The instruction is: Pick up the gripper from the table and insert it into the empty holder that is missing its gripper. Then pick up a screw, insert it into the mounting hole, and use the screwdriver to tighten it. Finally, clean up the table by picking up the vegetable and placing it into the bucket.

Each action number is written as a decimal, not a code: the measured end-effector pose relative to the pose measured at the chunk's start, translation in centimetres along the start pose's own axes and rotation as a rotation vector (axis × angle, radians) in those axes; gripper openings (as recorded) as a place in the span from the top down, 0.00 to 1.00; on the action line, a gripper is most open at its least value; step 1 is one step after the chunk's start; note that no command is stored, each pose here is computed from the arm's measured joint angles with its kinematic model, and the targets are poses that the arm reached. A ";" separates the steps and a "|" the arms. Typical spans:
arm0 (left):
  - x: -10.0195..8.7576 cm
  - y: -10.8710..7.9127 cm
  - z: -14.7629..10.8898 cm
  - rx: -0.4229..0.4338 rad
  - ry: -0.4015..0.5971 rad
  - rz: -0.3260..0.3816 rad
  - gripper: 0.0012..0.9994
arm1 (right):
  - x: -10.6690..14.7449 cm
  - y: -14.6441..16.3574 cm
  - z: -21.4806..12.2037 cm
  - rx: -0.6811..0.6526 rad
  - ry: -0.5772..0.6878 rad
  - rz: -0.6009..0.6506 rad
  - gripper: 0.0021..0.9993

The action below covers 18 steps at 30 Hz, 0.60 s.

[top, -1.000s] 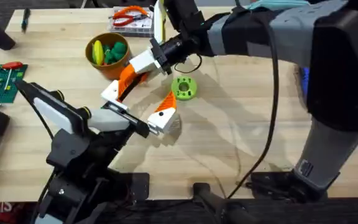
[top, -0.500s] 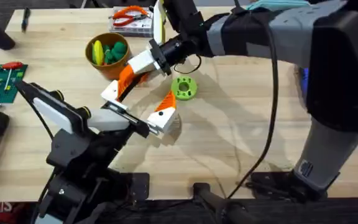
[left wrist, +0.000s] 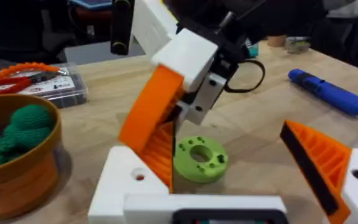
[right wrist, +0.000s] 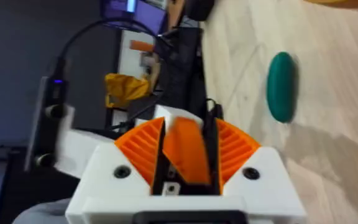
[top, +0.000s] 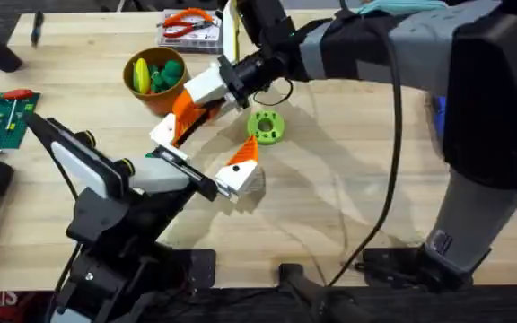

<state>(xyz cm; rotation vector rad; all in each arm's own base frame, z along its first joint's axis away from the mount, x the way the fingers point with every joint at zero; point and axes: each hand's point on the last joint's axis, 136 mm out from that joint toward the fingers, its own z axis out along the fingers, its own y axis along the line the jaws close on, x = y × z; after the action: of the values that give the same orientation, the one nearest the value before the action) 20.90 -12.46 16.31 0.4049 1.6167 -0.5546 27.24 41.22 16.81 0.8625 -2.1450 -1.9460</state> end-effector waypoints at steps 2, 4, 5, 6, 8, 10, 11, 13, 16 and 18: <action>0.1 -0.5 0.0 0.028 0.007 0.000 0.02 | 0.0 0.4 -0.4 -0.026 0.006 -0.002 0.53; 0.2 -1.0 0.0 0.055 0.009 0.000 0.02 | 0.1 0.6 -0.8 -0.044 0.009 0.000 0.50; 0.2 -1.2 0.0 0.063 0.010 0.000 0.02 | 0.0 0.7 -1.0 -0.050 0.008 0.002 0.48; 0.2 -1.3 0.0 0.068 0.010 0.000 0.02 | 0.0 0.7 -1.2 -0.055 0.007 0.002 0.48; 0.2 -1.3 0.0 0.073 0.011 0.000 0.02 | -0.1 0.7 -1.7 -0.061 0.002 0.003 0.46; 0.2 -1.4 0.0 0.074 0.011 0.000 0.02 | -0.3 0.7 -2.0 -0.062 -0.004 0.005 0.44; 0.2 -1.4 0.0 0.075 0.011 0.001 0.02 | -0.3 0.6 -2.2 -0.064 -0.007 0.005 0.42; 0.2 -1.4 0.0 0.077 0.011 0.000 0.02 | -0.4 0.6 -2.5 -0.064 -0.011 0.006 0.34; 0.2 -1.4 0.0 0.077 0.011 0.000 0.02 | -0.4 0.6 -2.5 -0.064 -0.012 -0.007 0.04; 0.2 -1.4 0.0 0.077 0.011 0.000 0.02 | -0.5 0.5 -2.5 -0.061 -0.014 -0.014 0.01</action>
<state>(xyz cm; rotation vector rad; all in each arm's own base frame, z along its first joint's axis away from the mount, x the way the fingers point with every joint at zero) 20.05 -13.62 16.26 0.4665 1.6092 -0.6169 28.56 39.25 17.88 0.8589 -2.0812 -2.0184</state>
